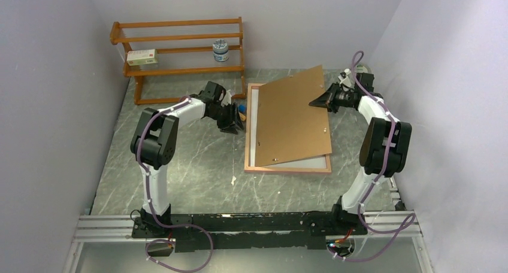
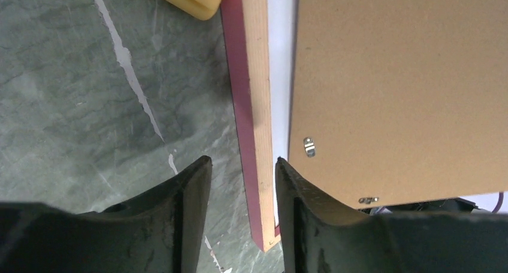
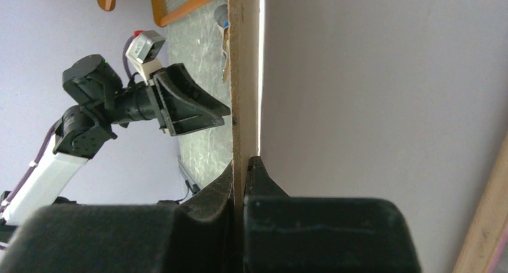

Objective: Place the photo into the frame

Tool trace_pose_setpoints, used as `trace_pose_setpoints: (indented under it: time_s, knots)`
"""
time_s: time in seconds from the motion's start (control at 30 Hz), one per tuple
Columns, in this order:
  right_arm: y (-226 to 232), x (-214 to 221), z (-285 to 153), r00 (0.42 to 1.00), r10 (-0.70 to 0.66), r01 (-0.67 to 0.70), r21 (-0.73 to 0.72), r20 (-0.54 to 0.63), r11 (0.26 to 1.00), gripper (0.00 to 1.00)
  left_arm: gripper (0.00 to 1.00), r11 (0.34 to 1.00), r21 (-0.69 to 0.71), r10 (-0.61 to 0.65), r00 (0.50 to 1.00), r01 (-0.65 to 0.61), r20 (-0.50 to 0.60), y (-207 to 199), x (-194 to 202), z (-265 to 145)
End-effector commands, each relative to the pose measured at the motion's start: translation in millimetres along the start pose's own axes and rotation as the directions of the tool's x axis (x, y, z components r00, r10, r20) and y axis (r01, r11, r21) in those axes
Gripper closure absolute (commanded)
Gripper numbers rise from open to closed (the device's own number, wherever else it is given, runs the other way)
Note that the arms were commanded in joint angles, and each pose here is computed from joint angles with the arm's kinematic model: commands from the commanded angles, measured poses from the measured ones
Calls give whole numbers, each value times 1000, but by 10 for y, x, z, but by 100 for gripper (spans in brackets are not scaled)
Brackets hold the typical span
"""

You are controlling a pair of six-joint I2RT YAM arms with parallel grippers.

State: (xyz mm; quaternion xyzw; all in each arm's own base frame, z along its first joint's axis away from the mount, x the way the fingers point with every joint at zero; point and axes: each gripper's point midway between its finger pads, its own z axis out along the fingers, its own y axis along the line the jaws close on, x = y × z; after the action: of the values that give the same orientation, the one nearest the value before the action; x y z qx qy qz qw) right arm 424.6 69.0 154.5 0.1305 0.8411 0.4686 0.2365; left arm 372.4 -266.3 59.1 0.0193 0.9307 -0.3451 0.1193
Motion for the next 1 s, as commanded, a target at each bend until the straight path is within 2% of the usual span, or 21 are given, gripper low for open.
trace_pose_setpoints:
  time_s: [0.0,0.27,0.63,0.77,0.97]
  knots:
    - [395,-129,26,997,-71,71,-117,5,991,100,54,999,13,33,999,-33,14,-46,-101,102]
    - [348,-109,170,998,-53,51,-120,-15,991,100,60,1000,4,23,1000,-23,-19,66,-1,235]
    - [191,-84,289,998,-50,45,-86,-50,995,100,56,1000,18,18,999,-18,-45,100,82,292]
    - [143,-37,313,997,-46,43,-62,-56,997,88,55,1000,22,16,999,-15,-47,101,99,294]
    - [59,29,332,997,-50,51,14,-57,999,60,53,1000,13,16,998,-15,-53,123,117,300]
